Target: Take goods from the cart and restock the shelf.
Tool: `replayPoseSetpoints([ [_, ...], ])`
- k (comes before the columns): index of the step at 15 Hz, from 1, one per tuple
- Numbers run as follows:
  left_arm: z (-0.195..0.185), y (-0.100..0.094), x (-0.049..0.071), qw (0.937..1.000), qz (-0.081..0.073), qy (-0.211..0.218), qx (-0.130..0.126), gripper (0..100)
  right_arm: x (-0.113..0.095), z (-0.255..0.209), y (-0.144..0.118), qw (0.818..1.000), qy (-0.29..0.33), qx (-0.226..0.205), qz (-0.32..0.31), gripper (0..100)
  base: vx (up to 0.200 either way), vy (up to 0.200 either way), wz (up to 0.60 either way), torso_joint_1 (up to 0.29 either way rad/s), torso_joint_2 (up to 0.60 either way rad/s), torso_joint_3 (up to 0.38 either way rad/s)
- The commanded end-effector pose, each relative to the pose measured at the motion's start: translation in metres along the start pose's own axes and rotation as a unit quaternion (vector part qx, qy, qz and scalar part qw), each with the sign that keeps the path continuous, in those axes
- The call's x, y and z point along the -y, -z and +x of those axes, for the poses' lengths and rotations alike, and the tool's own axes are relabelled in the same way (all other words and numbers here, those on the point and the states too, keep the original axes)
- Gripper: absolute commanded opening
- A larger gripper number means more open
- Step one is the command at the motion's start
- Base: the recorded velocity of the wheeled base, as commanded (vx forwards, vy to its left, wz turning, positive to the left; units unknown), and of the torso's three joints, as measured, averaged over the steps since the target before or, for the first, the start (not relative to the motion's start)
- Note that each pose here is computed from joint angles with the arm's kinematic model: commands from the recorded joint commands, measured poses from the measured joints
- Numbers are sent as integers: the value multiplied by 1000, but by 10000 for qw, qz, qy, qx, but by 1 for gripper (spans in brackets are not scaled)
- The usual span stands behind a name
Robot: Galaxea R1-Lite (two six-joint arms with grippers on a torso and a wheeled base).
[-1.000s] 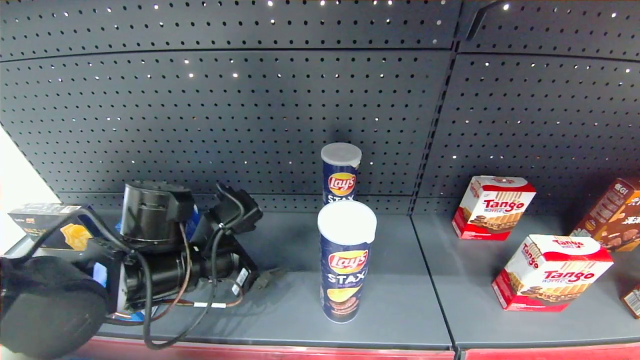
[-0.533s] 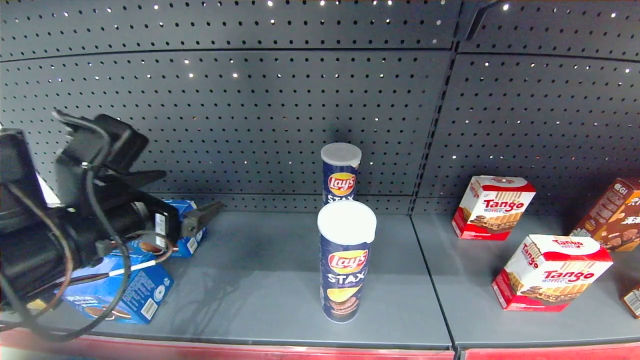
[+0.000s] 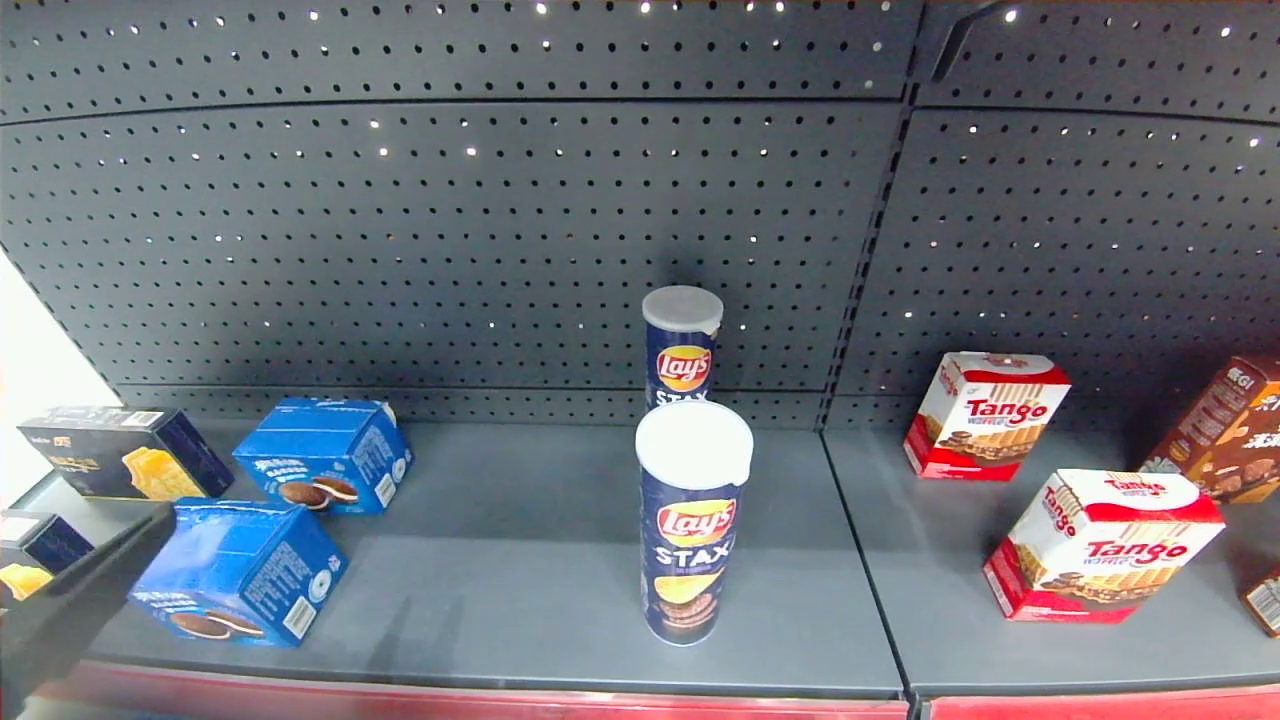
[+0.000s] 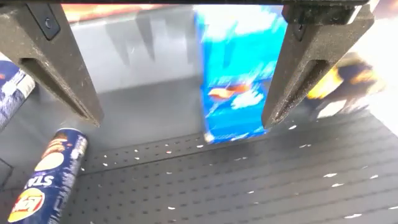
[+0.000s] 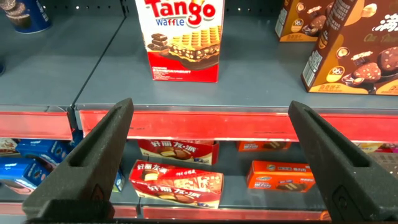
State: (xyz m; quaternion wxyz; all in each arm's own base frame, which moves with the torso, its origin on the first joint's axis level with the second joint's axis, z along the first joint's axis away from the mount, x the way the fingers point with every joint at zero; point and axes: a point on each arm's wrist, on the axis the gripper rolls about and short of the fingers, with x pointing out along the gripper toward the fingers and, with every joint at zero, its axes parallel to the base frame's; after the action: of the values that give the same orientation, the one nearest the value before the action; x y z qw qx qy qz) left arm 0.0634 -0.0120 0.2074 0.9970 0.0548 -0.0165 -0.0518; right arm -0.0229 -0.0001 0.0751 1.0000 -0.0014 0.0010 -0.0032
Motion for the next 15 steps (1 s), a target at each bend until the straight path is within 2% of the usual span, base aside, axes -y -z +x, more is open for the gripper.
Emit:
replayPoseSetpoints([
  [1, -65, 54, -2, 9957, -183, -637, 645, 100, 0, 0, 0, 10000, -1, -6, -2, 100, 0, 0, 0, 0, 0, 0],
  [2, -65, 54, -2, 9957, -183, -637, 645, 100, 0, 0, 0, 10000, -1, -6, -2, 100, 0, 0, 0, 0, 0, 0],
  [3, -76, 75, 0, 9931, -295, -823, 783, 100, 0, 0, 0, 10000, -1, -6, -2, 100, 0, 0, 0, 0, 0, 0],
  [5, -79, 95, 3, 9938, -300, -856, 636, 100, 0, 0, 0, 10000, -1, -6, -2, 100, 0, 0, 0, 0, 0, 0],
  [6, -80, 100, 3, 9946, -297, -867, 490, 100, 0, 0, 0, 10000, -1, -6, -2, 100, 0, 0, 0, 0, 0, 0],
  [7, -82, 109, 5, 9953, -369, -878, 182, 100, 0, 0, 0, 10000, -1, -6, -9, 100, 0, 0, 0, 0, 0, 0],
  [8, -84, 116, 5, 9949, -472, -893, -31, 100, 0, 0, 0, 10000, -1, -6, -2, 100, 0, 0, 0, 0, 0, 0],
  [9, -84, 118, 6, 9938, -673, -881, -127, 100, 0, 0, 0, 10000, -1, -6, -2, 100, 0, 0, 0, 0, 0, 0],
  [10, -84, 122, 6, 9925, -795, -885, -292, 100, 0, 0, 0, 10000, -1, -6, -2, 100, 0, 0, 0, 0, 0, 0],
  [11, -84, 124, 6, 9917, -851, -868, -409, 100, 0, 0, 0, 10000, -1, -6, -2, 100, 0, 0, 0, 0, 0, 0],
  [13, -84, 124, 7, 9934, -780, -743, -397, 100, 0, 0, 0, 10000, -1, -6, -2, 100, 0, 0, 0, 0, 0, 0],
  [15, -84, 124, 7, 9934, -773, -743, -397, 100, 0, 0, 0, 10000, -1, -6, -2, 100, 0, 0, 0, 0, 0, 0],
])
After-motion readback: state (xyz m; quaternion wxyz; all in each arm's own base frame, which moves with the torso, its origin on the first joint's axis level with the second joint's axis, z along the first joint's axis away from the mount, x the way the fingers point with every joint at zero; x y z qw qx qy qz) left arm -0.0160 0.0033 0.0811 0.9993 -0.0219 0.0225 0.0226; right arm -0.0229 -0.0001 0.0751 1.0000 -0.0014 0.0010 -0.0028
